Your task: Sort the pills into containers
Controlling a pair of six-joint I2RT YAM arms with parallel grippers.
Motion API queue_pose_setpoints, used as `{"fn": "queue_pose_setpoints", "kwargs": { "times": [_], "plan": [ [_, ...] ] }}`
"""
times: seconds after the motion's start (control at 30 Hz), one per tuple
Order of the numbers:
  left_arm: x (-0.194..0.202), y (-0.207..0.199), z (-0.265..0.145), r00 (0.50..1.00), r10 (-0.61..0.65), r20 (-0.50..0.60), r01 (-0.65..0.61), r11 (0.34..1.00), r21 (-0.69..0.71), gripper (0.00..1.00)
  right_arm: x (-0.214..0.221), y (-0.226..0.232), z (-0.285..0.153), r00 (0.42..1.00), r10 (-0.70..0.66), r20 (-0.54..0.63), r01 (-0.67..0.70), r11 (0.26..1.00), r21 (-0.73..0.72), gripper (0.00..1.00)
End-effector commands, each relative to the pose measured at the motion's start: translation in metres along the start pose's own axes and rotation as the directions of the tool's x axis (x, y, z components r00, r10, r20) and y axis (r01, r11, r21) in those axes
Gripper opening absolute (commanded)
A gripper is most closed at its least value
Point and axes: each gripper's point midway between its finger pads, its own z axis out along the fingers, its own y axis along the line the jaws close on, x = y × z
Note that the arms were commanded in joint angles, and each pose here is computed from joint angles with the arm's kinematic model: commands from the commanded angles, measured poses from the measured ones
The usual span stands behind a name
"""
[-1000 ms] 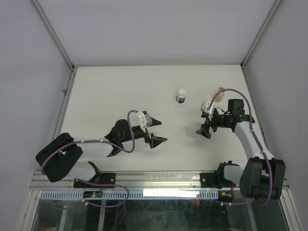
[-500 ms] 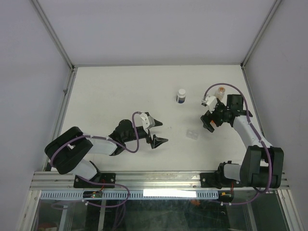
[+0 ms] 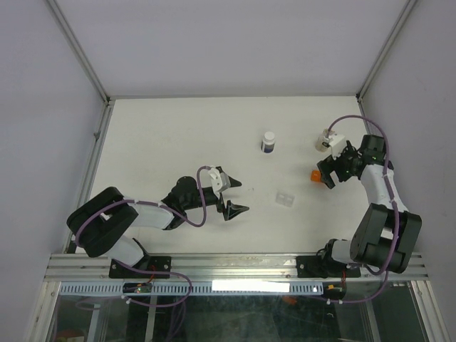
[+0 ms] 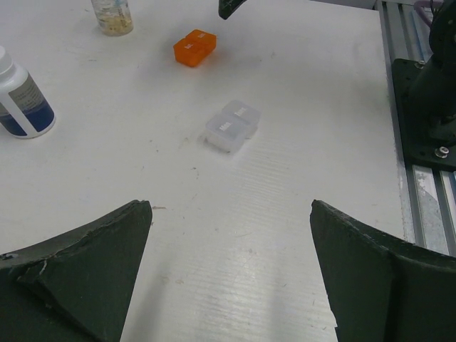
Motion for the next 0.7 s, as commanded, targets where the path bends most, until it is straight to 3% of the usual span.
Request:
{"fn": "queue_pose_setpoints", "kwargs": {
  "times": [0.0, 0.27, 0.37, 0.53, 0.67],
  "plan": [
    [-0.027, -0.006, 0.004, 0.994, 0.085, 0.072, -0.088, 0.995, 0.041, 0.98, -0.023, -0.012, -0.016, 0.981, -0.141, 0.130, 0.153, 0.984, -0.091, 0.96],
    [-0.029, -0.008, 0.000, 0.993, 0.094, 0.075, -0.097, 0.994, 0.042, 0.98, -0.018, -0.019, 0.002, 0.885, -0.420, 0.202, 0.456, 0.868, -0.195, 0.94],
    [-0.027, -0.008, -0.002, 0.993, 0.092, 0.068, -0.094, 0.995, 0.036, 0.98, -0.024, -0.018, 0.012, 0.890, -0.407, 0.208, 0.450, 0.857, -0.251, 0.89],
    [-0.032, -0.009, -0.005, 0.992, 0.096, 0.078, -0.099, 0.995, 0.031, 0.97, -0.017, -0.007, 0.044, 0.896, -0.441, 0.043, 0.433, 0.850, -0.301, 0.83],
    [-0.035, -0.010, -0.007, 0.992, 0.099, 0.083, -0.102, 0.994, 0.029, 0.98, -0.014, 0.000, 0.058, 0.907, -0.421, -0.002, 0.398, 0.860, -0.319, 0.81]
  ]
}}
